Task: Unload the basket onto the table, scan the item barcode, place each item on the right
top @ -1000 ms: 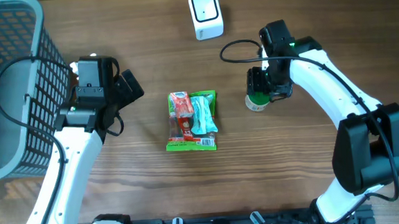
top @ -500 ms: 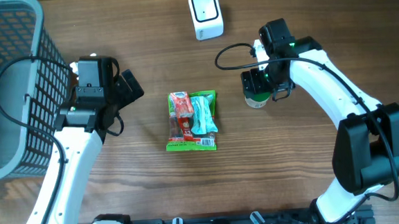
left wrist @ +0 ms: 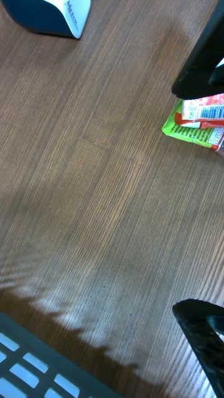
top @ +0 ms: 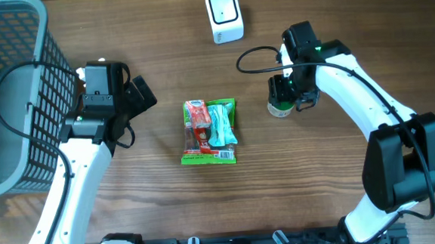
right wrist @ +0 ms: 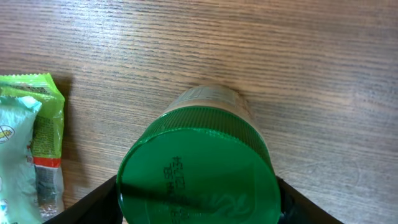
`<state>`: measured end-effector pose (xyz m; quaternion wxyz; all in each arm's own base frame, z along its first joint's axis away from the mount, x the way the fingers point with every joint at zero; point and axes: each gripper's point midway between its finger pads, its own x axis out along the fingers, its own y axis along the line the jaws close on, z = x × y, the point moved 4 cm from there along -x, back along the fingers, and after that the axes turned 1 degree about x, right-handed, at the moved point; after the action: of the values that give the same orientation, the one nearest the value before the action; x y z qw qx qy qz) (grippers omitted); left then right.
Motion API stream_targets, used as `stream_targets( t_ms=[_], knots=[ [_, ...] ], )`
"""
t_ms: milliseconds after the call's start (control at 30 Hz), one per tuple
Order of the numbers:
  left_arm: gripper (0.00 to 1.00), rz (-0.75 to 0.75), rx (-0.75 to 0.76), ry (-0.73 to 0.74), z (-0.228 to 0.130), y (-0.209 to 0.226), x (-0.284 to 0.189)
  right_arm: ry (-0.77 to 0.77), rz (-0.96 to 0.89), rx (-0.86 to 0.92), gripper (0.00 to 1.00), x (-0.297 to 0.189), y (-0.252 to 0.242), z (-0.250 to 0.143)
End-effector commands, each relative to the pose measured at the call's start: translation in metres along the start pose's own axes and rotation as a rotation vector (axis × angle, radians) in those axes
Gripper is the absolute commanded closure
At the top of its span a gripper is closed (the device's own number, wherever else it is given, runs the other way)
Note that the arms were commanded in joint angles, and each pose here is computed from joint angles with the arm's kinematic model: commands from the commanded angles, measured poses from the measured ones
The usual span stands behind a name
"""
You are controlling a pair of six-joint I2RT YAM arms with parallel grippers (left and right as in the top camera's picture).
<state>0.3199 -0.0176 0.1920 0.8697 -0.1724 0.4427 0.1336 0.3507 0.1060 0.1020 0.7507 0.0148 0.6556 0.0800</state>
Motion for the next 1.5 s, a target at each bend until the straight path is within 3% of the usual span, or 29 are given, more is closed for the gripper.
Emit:
stream_targets(
  t_ms=[0,67,167,200,467,700,1000,1467],
  knots=[
    [0.00,0.007,-0.005,-0.014,0.004,0.002,-0.001,0.000,-0.024,-0.111,0.36,0.006,-0.002,0.001],
    [0.00,0.007,-0.005,-0.014,0.004,0.002,-0.001,0.000,-0.026,-0.111,0.27,0.006,-0.002,0.001],
    [0.00,0.007,-0.005,-0.014,0.004,0.002,-0.001,-0.011,-0.025,-0.102,0.02,-0.001,-0.001,0.004],
    [0.00,0.007,-0.005,-0.014,0.004,0.002,-0.001,-0.027,-0.023,-0.089,0.00,-0.008,0.001,0.008],
    [0.00,0.007,-0.005,-0.014,0.004,0.002,-0.001,-0.069,-0.001,0.045,0.00,-0.059,0.010,0.023],
    [0.00,0.007,-0.005,-0.014,0.004,0.002,-0.001,-0.006,-0.019,0.105,0.01,-0.031,0.003,0.004],
    [0.00,0.007,-0.005,-0.014,0.004,0.002,-0.001,-0.054,-0.004,0.078,0.04,0.029,-0.005,-0.012],
    [0.00,0.007,-0.005,-0.014,0.004,0.002,-0.001,-0.092,0.005,0.074,0.07,0.016,-0.001,0.003]
  ],
)
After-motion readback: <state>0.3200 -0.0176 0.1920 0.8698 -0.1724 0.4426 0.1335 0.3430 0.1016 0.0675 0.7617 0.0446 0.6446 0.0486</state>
